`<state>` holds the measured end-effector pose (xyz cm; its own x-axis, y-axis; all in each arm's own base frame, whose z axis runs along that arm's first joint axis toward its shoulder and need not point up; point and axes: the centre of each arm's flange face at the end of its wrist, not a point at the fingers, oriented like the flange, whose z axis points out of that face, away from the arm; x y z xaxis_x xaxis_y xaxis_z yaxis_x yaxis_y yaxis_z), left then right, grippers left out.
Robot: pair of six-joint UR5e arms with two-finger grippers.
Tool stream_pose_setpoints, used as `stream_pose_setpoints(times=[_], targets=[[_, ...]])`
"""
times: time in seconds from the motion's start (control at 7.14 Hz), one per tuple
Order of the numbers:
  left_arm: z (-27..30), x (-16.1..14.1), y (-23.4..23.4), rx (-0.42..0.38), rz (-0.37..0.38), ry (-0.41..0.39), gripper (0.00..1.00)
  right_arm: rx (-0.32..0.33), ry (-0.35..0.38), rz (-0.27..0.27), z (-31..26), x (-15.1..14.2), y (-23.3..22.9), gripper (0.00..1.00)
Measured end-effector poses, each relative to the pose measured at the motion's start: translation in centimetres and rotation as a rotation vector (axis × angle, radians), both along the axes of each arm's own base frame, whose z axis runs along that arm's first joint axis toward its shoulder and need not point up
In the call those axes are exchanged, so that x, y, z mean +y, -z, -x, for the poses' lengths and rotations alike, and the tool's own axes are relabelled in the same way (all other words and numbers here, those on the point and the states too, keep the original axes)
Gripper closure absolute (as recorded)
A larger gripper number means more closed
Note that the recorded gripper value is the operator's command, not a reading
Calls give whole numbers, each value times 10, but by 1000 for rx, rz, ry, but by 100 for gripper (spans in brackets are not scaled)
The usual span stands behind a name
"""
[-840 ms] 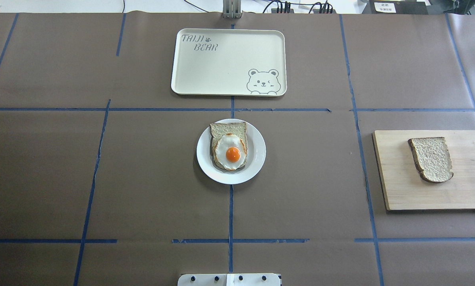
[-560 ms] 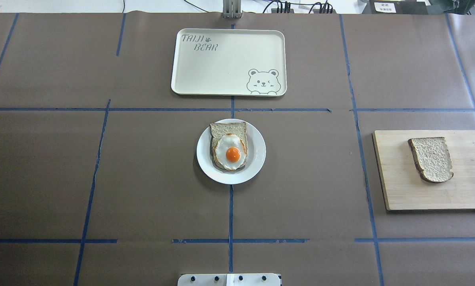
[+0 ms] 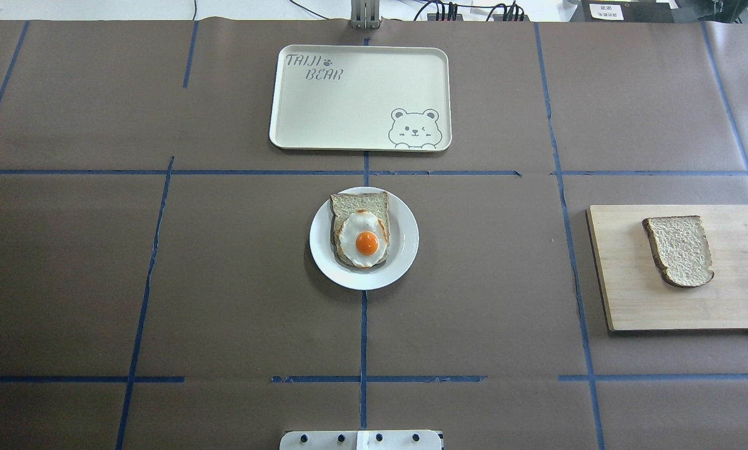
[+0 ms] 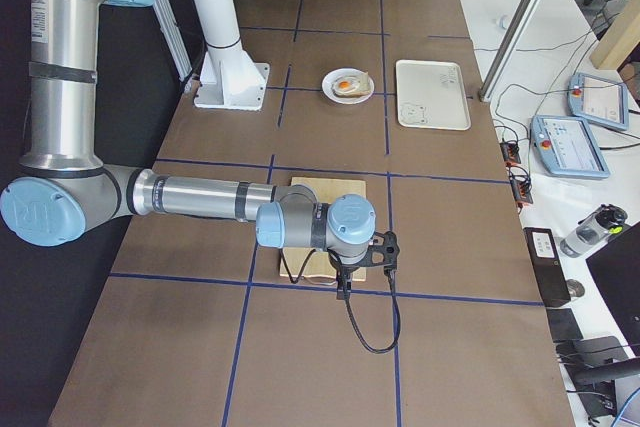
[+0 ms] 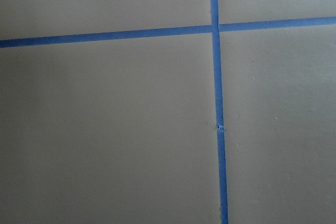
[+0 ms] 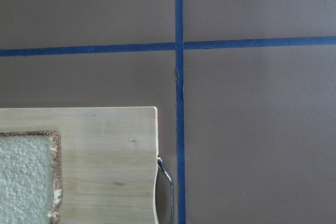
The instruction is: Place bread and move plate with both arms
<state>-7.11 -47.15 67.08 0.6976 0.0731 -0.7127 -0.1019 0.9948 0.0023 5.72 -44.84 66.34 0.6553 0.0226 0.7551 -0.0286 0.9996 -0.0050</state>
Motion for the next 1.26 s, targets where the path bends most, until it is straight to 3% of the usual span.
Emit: stream_pose_setpoints(times=[0.42,0.84,1.26], targets=[[0,0,3,0,-5,1,0,1,-1,-28,0,-10,13,0],[0,-1,6,0,-11,2,0,-2,16,-92,8,-43,46,0],[0,-2,9,0,-22,3,0,-29,-57,-35,16,-26,37,0]])
